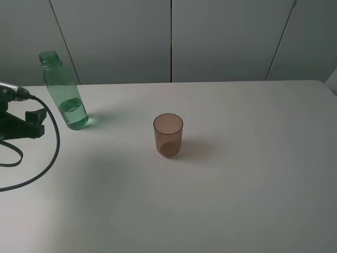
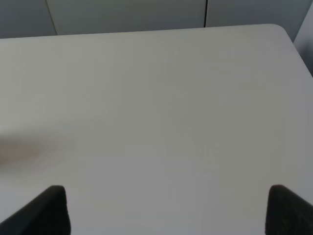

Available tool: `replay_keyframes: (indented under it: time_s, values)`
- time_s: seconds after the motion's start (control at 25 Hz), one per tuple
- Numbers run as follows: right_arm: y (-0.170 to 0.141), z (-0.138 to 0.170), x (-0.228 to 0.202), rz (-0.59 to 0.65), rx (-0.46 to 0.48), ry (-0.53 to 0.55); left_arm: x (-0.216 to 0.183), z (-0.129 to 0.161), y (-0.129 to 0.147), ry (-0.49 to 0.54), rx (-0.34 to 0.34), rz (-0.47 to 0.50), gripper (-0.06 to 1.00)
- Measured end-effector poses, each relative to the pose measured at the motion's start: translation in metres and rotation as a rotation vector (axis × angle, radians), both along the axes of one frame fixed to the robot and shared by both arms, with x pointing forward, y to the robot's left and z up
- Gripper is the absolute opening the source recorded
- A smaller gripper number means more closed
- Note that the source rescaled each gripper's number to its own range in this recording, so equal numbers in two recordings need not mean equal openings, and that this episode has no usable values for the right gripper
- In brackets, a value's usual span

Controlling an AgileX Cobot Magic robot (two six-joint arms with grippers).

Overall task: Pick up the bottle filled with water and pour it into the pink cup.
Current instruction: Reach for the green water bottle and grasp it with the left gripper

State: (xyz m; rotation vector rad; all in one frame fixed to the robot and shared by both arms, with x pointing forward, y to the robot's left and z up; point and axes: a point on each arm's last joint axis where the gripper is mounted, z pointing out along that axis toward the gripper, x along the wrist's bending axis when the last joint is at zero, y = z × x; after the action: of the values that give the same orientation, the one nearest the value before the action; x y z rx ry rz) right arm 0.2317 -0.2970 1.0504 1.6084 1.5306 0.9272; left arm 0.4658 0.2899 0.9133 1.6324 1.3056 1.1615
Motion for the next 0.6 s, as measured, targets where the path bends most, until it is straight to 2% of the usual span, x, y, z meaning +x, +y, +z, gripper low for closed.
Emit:
replay_keyframes:
  time_s: [0.36,0.6]
  values:
    - [0.000,0.000,0.000,0.000,0.000,0.000,0.005,-0.014,0.000,-0.018,0.009,0.001,1.00]
    - [0.000,0.000,0.000,0.000,0.000,0.000,0.010,-0.022,-0.003,-0.042,0.017,-0.037,1.00]
